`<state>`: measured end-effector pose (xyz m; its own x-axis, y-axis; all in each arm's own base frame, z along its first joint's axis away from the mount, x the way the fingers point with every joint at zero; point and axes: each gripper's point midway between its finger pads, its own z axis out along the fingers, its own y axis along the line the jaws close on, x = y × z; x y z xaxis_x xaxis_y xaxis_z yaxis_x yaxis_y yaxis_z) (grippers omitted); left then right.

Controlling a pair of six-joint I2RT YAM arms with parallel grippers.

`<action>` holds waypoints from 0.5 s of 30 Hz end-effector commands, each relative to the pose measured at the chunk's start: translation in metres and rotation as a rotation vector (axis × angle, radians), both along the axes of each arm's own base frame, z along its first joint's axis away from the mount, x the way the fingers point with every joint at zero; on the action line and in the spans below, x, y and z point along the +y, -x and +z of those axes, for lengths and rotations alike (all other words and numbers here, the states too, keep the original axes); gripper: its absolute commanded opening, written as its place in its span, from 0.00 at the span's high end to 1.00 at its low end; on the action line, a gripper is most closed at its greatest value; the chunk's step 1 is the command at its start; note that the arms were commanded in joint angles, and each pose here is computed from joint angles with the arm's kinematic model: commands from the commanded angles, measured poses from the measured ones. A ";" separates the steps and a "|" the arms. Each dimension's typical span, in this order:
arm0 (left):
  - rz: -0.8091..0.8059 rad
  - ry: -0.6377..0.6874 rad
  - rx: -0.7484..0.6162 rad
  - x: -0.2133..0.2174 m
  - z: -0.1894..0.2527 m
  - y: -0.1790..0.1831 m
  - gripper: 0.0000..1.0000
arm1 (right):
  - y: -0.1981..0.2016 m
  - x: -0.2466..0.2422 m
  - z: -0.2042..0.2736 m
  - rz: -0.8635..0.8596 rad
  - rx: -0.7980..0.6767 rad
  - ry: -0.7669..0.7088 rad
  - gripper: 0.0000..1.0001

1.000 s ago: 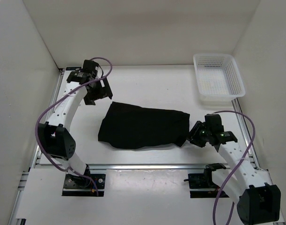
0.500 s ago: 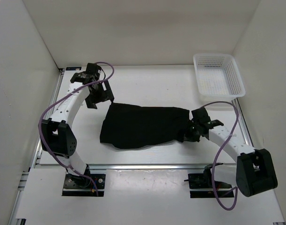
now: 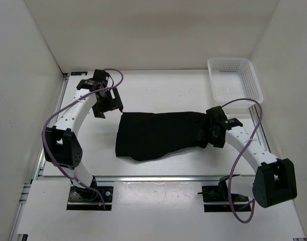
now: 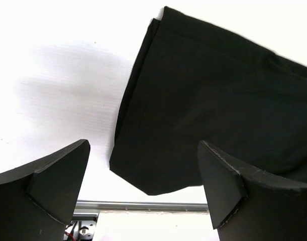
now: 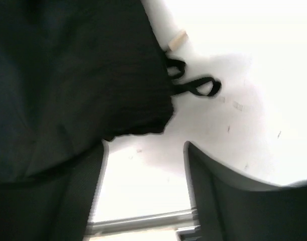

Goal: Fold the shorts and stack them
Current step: Fold the shorts

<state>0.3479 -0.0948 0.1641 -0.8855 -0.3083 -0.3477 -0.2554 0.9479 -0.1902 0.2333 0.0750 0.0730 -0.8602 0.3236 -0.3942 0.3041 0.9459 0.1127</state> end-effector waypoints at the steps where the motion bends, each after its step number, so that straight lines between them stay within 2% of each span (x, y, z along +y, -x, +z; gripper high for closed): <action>1: -0.027 0.016 -0.002 -0.003 -0.001 0.008 0.00 | 0.012 -0.002 0.017 -0.071 -0.023 -0.035 0.19; 4: -0.027 0.018 -0.011 -0.002 0.000 0.012 0.00 | 0.007 0.003 0.038 -0.127 -0.136 -0.151 0.10; 6: -0.035 0.015 -0.012 -0.002 0.000 0.012 0.00 | 0.013 0.011 0.039 -0.139 -0.141 -0.249 0.06; 7: -0.035 0.015 -0.012 -0.002 0.000 0.012 0.00 | 0.008 0.009 0.047 -0.168 -0.187 -0.305 0.06; 9: -0.035 0.015 -0.012 -0.002 0.000 0.012 0.00 | 0.015 0.020 0.042 -0.194 -0.157 -0.440 0.05; 10: -0.035 0.015 -0.012 -0.002 0.000 0.012 0.00 | 0.006 0.017 0.047 -0.225 -0.210 -0.490 0.05; 15: -0.039 0.000 -0.006 0.001 -0.001 0.013 0.00 | 0.004 0.024 0.029 -0.328 -0.173 -0.649 0.04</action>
